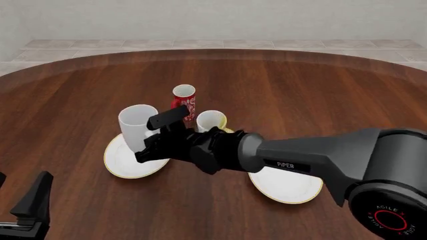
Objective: Put the white mug on the left plate.
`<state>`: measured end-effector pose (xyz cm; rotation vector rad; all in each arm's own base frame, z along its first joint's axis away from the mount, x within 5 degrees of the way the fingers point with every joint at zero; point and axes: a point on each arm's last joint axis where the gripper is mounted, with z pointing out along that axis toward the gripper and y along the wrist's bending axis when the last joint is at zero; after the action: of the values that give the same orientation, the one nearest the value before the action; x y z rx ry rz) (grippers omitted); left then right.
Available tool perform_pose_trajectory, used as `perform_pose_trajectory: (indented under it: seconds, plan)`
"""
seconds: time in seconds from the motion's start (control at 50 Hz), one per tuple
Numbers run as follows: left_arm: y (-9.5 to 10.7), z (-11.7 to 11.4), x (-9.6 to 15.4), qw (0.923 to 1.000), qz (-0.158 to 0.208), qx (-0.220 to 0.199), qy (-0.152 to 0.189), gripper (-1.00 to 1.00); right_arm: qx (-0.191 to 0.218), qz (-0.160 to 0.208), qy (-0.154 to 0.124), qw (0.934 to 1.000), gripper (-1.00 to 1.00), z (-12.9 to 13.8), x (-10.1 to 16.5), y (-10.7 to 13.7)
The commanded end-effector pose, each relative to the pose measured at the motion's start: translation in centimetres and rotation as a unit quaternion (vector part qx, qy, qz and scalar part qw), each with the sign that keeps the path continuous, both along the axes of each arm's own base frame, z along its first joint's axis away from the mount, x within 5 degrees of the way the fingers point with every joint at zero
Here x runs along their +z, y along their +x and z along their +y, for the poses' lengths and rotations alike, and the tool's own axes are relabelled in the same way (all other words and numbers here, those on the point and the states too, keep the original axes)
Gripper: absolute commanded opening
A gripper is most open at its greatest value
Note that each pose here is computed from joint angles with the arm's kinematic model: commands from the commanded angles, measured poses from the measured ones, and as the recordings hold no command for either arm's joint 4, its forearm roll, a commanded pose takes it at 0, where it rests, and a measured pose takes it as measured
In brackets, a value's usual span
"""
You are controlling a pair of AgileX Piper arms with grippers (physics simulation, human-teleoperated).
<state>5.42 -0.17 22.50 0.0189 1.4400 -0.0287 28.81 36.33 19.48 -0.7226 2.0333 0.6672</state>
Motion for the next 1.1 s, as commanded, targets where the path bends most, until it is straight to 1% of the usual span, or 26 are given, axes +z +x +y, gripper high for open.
perform_pose_trajectory:
  seconds: [0.02, 0.44, 1.1]
  plan:
    - [-0.01, 0.00, 0.05, 1.0000, 0.000, 0.000, 0.001, 1.00, 0.001, 0.002, 0.002, 1.0000, -1.00, 0.15, -0.23, -0.13]
    - [-0.02, 0.00, 0.10, 1.0000, -0.002, 0.000, 0.002, 1.00, 0.006, 0.005, 0.001, 1.0000, -1.00, 0.51, -0.73, -0.66]
    - [-0.01, -0.01, 0.04, 1.0000, -0.001, -0.001, 0.002, 1.00, 0.008, 0.009, -0.003, 0.9999, -1.00, 0.65, -1.21, -0.75]
